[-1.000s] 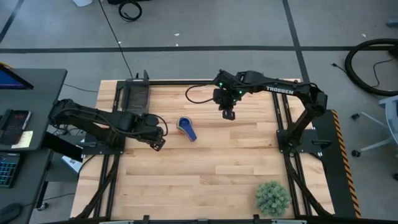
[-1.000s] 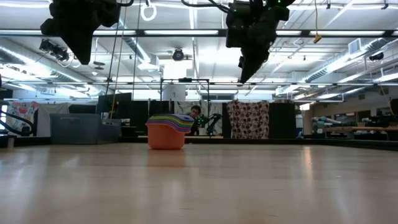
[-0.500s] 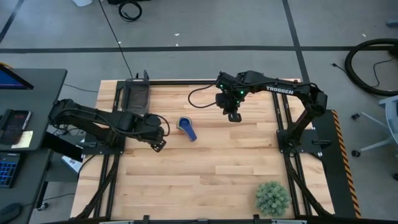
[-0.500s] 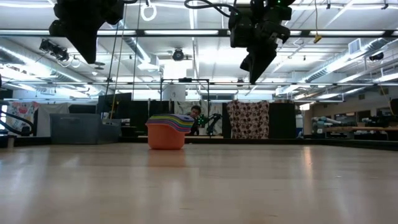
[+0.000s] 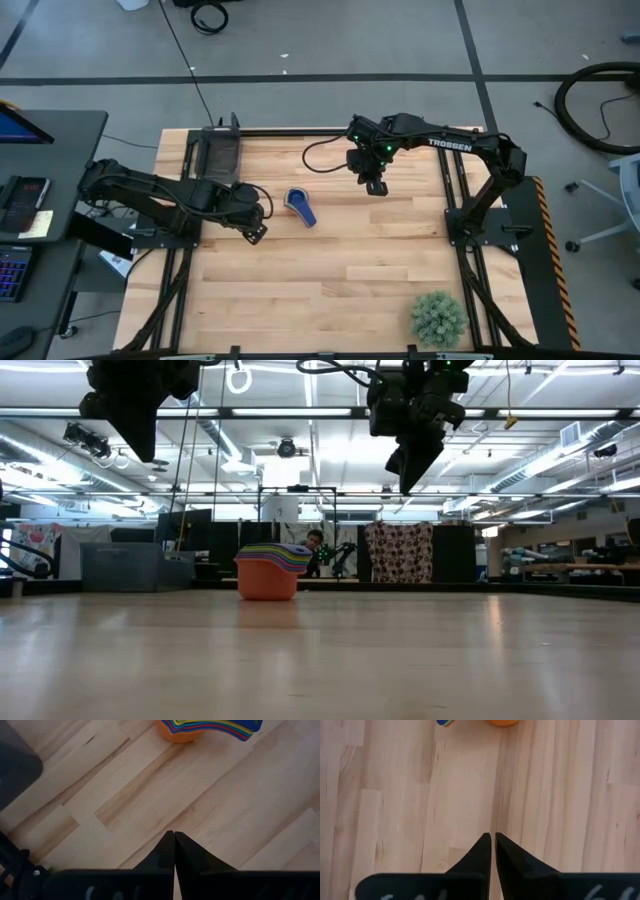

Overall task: Nest measuring cups in basket
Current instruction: Put the stack of measuring cups into the black bin

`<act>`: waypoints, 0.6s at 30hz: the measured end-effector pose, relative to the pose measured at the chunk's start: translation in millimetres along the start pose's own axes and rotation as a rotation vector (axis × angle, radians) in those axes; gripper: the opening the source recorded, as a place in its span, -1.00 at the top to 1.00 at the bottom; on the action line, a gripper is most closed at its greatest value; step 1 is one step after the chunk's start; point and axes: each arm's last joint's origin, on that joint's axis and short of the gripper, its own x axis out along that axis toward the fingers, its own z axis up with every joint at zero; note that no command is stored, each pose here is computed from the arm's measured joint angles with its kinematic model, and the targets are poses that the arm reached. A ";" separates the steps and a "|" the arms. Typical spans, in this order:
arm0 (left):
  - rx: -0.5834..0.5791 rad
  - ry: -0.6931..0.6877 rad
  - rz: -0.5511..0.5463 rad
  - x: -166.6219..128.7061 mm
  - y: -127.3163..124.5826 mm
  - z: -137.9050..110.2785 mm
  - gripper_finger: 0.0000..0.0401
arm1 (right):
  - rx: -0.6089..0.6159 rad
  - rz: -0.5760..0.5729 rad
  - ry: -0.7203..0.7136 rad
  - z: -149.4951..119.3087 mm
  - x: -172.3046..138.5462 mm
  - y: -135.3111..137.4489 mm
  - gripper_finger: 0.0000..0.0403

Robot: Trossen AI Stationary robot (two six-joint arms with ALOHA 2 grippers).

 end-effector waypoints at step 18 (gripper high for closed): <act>-0.023 -0.044 -0.075 -0.4 -7.3 4.5 0.97 | -0.075 -0.097 -0.216 21.8 -2.8 -8.8 0.86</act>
